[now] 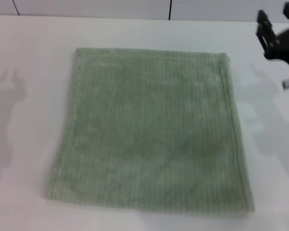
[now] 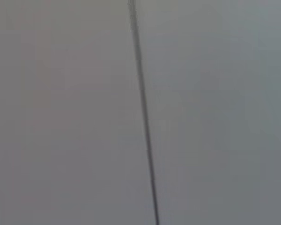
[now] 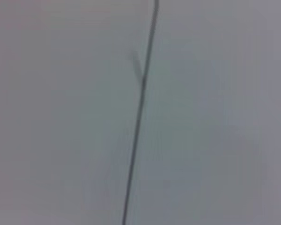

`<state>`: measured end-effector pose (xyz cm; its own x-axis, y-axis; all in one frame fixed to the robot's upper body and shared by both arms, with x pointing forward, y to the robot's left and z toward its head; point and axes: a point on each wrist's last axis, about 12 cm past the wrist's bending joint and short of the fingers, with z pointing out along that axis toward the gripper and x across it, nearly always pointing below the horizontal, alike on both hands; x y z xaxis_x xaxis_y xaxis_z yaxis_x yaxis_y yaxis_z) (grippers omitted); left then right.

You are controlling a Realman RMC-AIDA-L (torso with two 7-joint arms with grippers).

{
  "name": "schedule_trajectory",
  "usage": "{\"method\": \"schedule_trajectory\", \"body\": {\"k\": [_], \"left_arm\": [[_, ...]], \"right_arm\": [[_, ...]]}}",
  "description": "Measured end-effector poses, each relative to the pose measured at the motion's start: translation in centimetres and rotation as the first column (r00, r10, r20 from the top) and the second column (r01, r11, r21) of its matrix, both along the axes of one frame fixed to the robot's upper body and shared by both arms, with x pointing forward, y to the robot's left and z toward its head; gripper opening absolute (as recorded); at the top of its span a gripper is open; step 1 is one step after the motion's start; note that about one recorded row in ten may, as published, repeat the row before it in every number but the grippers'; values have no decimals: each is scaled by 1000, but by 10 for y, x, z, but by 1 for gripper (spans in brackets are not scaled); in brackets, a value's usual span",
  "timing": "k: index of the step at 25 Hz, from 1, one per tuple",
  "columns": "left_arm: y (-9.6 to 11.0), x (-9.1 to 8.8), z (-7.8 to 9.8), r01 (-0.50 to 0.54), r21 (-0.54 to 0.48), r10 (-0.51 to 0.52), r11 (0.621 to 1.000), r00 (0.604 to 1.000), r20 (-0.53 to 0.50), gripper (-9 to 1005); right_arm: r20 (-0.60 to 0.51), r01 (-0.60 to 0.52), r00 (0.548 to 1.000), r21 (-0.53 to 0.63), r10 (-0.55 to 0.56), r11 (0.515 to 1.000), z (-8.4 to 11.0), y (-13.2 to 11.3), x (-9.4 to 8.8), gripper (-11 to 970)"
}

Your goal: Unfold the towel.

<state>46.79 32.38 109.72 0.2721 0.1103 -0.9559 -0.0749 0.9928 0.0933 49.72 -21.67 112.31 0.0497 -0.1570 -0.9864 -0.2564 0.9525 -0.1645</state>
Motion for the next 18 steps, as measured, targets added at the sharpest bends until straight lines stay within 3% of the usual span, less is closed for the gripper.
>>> {"method": "schedule_trajectory", "body": {"k": [2,3,5,7,8,10,12,18], "left_arm": [[6,-15,-15,2,-22,0,1000,999,54,49],[14,-31,-29,-3,-38,7,999,996,89,73],[20,-42,-41,-11,-45,16,999,994,104,122],[24,-48,-47,-20,-46,25,999,995,99,221],[32,-56,-63,-52,-37,54,998,998,43,270],[35,-57,-70,-66,-28,66,997,998,8,369],[37,-59,-75,-74,-17,73,997,997,-24,468],[37,-60,-79,-78,-3,77,997,996,-50,685]], "right_arm": [[96,6,995,60,-11,998,-30,-10,-7,583],[134,-1,991,93,-12,996,-46,-15,-11,587],[220,-14,975,135,-16,991,-65,-26,-19,594],[340,-18,939,163,-39,987,-69,-42,-25,601],[377,-14,925,165,-50,986,-70,-50,-29,605],[417,5,906,168,-75,986,-71,-66,-37,612],[426,31,899,165,-100,986,-73,-76,-44,620],[379,61,916,188,-130,980,-79,-76,-50,645]]}}
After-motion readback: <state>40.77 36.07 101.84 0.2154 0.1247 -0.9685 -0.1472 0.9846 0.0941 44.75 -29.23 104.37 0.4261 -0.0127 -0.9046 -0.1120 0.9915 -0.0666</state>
